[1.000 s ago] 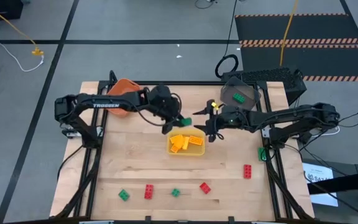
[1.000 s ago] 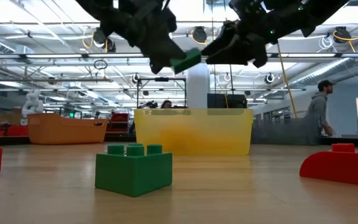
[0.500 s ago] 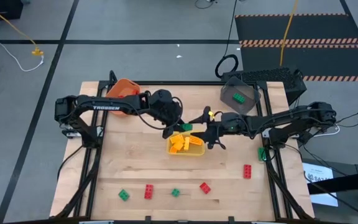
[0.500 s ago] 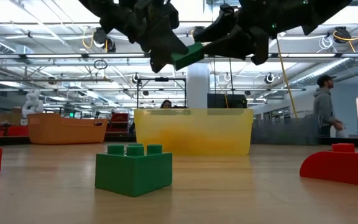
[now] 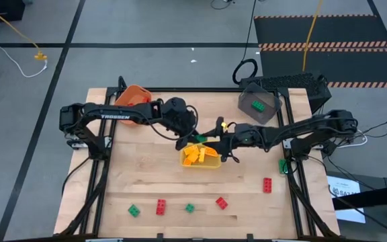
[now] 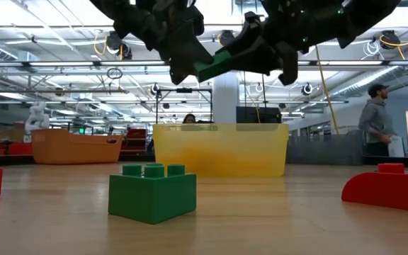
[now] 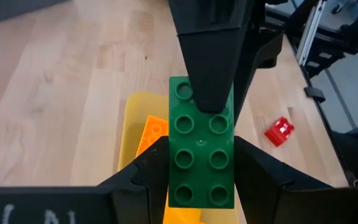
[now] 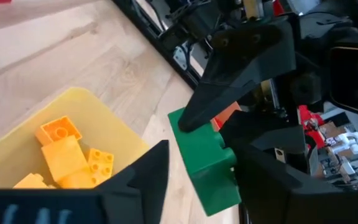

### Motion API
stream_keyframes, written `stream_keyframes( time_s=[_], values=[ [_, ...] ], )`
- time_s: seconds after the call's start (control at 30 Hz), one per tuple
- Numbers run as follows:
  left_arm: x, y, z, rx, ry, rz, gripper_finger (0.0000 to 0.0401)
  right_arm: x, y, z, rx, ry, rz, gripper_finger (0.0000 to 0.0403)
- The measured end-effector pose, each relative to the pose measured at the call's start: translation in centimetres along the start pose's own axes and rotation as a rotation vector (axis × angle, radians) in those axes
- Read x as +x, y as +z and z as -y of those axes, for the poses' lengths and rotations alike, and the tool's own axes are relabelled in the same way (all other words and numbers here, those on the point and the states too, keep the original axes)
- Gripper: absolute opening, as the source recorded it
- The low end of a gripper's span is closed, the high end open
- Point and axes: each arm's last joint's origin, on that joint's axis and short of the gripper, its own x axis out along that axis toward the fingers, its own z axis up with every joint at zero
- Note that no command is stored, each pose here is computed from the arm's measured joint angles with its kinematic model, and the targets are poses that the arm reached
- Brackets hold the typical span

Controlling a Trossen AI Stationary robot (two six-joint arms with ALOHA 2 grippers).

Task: Sort & place blocks by color
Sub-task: Put the top center green 8-stud game piece into the black bin

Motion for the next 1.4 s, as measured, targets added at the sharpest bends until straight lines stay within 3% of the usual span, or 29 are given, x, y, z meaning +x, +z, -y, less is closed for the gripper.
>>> stream_keyframes(
  time_s=[0.2, 0.37, 0.67, 0.77, 0.93, 1.2, 1.4],
  values=[
    [0.0, -0.3, 0.0, -0.006, 0.011, -0.028, 0.0147, 0.3, 0.2, -0.3, -0.028, -0.009, 0.018, 0.0084],
    [-0.1, 0.0, -0.1, 0.012, 0.038, -0.001, 0.0166, -0.2, 0.3, 0.0, -0.027, -0.043, -0.021, 0.0084],
    [-0.4, 0.1, -0.8, 0.034, 0.251, 0.007, 0.0248, -0.4, -0.8, -0.8, 0.012, 0.007, -0.184, 0.0084],
    [-1.2, 0.3, -0.6, 0.038, 0.268, 0.015, 0.0267, -0.6, -1.2, -0.7, -0.012, -0.050, -0.283, 0.0084],
    [-2.7, 0.6, 0.5, 0.047, 0.263, 0.020, 0.0281, -2.3, -2.6, 1.3, -0.045, -0.242, -0.553, 0.0084],
    [-2.5, 0.5, 5.3, 0.146, 0.153, 0.028, 0.0282, -7.4, -7.8, 5.4, 0.285, -0.417, -0.893, 0.0084],
    [-1.4, -0.3, 8.9, 0.203, 0.118, 0.001, 0.0282, -9.9, -10.1, 6.4, 0.503, -0.444, -0.984, 0.0084]
  ],
)
